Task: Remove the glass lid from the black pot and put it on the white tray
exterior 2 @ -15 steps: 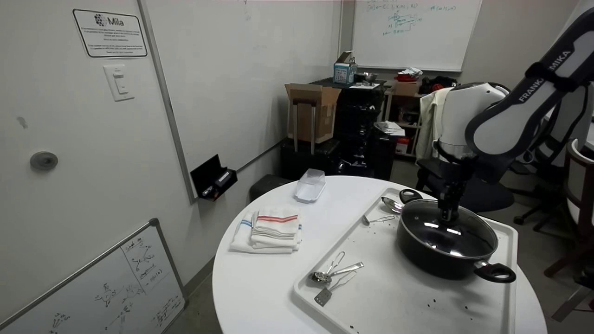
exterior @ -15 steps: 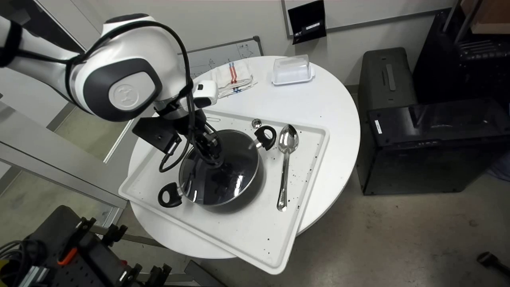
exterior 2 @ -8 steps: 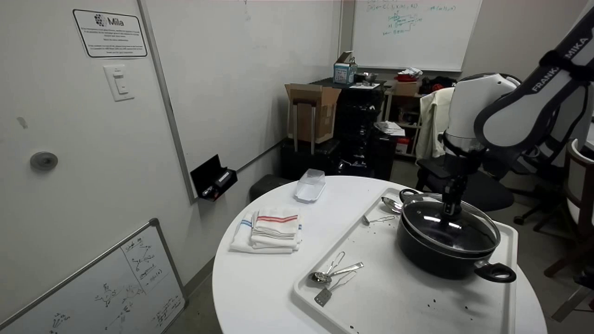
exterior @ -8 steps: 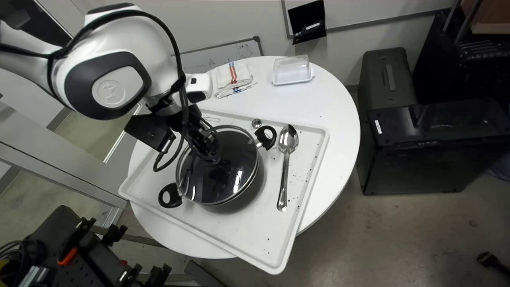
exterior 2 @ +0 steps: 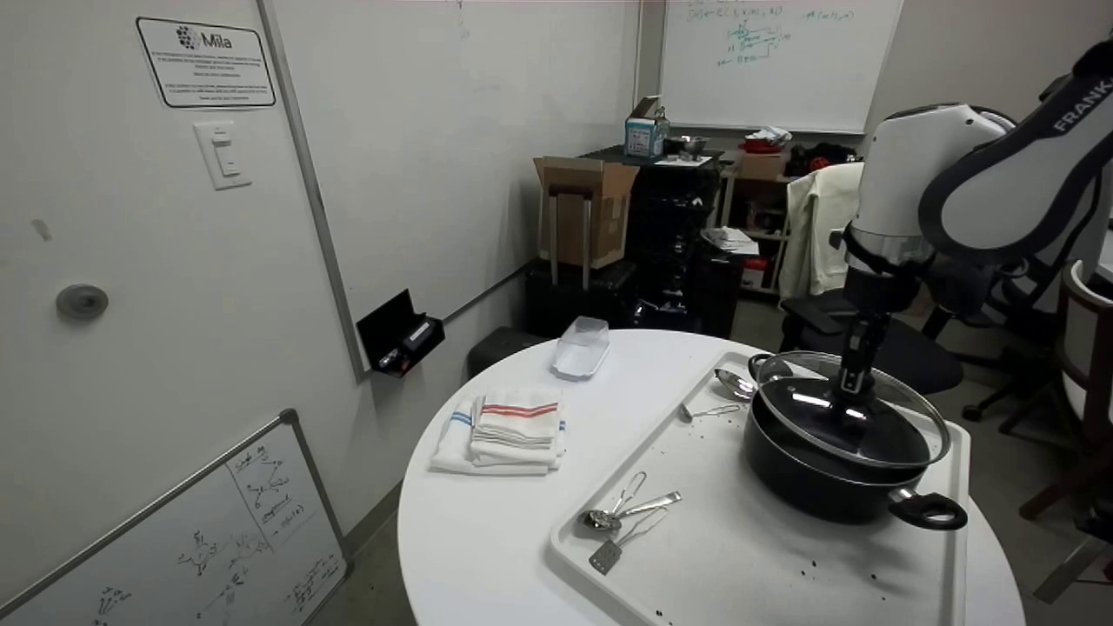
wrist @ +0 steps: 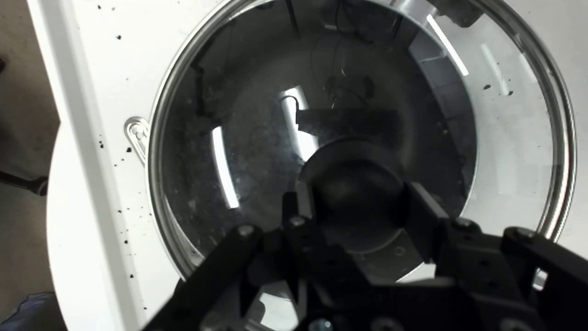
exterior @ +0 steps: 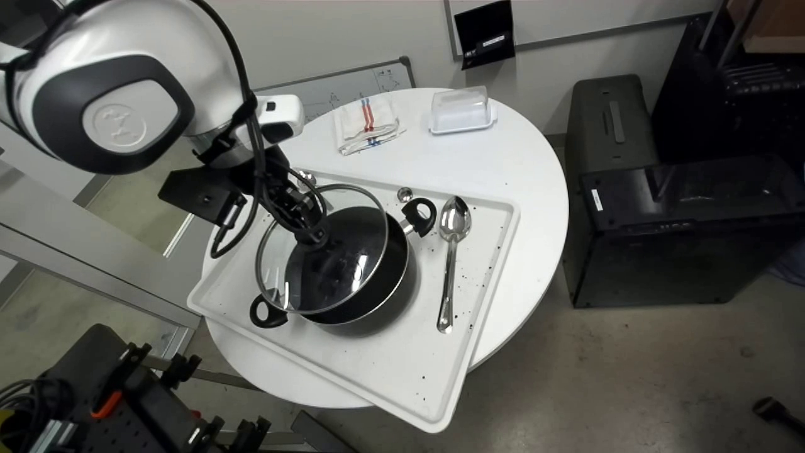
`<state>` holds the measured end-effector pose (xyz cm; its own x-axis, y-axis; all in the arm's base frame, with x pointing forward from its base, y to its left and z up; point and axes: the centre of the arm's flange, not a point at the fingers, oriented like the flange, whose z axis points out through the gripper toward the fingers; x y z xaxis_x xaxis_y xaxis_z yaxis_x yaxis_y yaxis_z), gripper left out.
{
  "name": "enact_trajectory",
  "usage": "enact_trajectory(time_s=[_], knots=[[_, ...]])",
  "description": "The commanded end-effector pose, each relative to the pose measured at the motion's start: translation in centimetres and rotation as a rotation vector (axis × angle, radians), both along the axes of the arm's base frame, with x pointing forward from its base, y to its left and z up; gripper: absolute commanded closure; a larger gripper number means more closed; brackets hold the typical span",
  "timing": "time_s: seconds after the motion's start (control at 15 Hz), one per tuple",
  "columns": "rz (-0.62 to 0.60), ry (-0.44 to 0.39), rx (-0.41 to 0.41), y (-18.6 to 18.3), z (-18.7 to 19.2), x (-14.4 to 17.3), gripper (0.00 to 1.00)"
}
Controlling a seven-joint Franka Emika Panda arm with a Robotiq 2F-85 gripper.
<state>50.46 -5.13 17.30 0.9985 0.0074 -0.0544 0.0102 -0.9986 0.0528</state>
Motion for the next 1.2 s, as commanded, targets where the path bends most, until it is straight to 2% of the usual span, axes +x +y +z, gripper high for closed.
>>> enact_trajectory(time_s=[0.0,0.6,0.87,1.13], knots=[[0.086,0.008,0.002,3.2,2.1,-0.7,0.75],[0.389,0.05,-0.073,17.1,1.1,-1.7,0.75],[0.479,0.036,-0.09,21.8,0.0,-2.5,0.75],[0.535,0.04,-0.095,24.8,-1.8,-3.1,0.75]])
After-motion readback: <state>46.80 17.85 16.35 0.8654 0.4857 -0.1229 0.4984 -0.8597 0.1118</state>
